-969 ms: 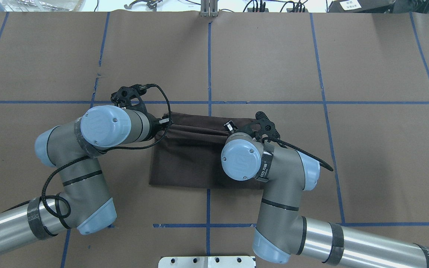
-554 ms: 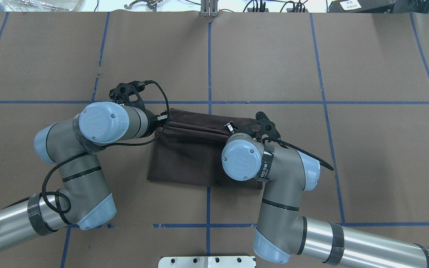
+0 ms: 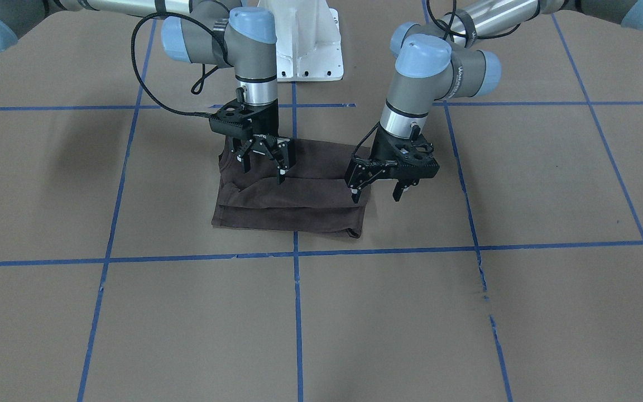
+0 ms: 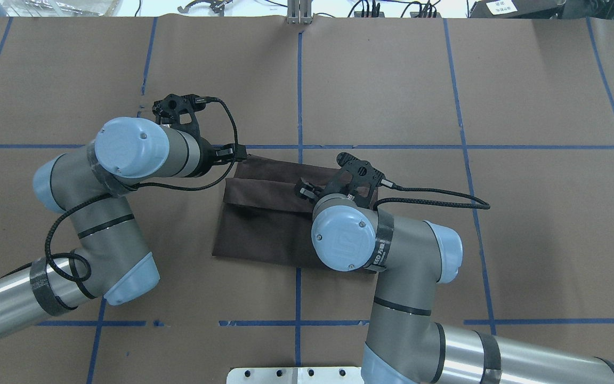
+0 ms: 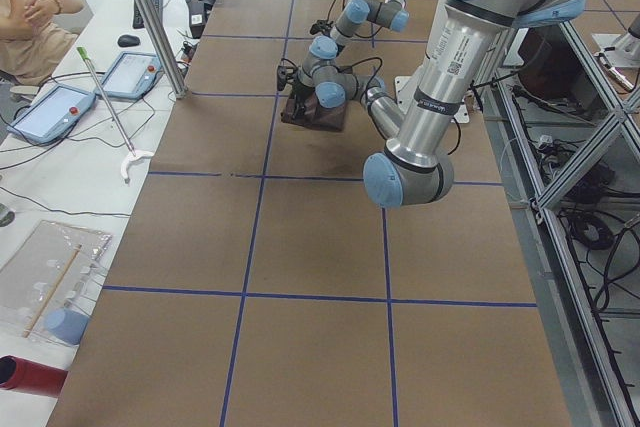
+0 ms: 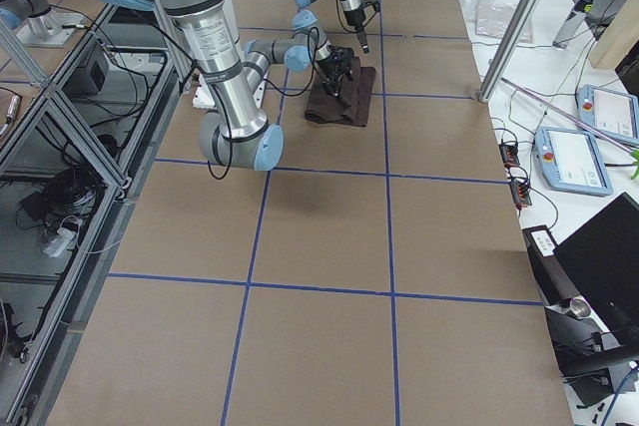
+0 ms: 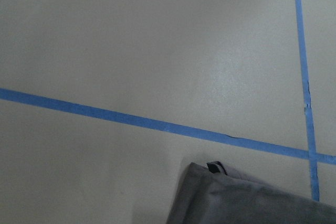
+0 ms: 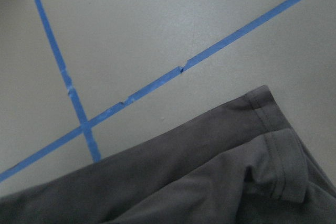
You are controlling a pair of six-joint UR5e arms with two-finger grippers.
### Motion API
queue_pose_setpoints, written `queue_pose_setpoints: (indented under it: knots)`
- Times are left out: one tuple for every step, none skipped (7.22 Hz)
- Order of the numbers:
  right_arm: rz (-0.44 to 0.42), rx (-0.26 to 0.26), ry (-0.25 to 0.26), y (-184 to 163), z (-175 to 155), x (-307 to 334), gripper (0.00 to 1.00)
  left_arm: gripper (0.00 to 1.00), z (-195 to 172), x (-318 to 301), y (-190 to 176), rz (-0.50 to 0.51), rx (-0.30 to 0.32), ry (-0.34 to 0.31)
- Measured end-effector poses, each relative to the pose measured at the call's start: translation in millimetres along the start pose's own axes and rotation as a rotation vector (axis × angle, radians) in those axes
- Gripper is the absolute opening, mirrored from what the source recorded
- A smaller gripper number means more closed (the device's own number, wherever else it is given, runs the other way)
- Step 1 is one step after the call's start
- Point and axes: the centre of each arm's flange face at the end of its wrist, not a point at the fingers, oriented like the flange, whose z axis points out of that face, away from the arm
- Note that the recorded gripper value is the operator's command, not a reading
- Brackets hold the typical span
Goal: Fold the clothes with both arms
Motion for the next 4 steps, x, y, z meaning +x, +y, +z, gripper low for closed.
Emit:
queue_pose_setpoints:
  knots:
    - [-0.124, -0.001, -0.006, 21.9, -3.3, 2.7, 1.00, 1.00, -3.0, -4.9, -7.8, 0.028, -0.009, 0.002]
    - [-0.257, 0.008, -0.001, 40.8, -0.6, 8.3, 1.00, 1.00, -4.4, -6.9, -11.1, 0.038, -0.012, 0.003]
    - [-0.385, 0.017, 0.013, 52.5, 6.0, 14.2, 1.00, 1.00, -5.2, -7.7, -12.2, 0.041, -0.013, 0.004]
    - [-0.483, 0.023, 0.028, 57.8, 13.0, 17.8, 1.00, 1.00, -5.5, -8.1, -12.5, 0.042, -0.013, 0.005]
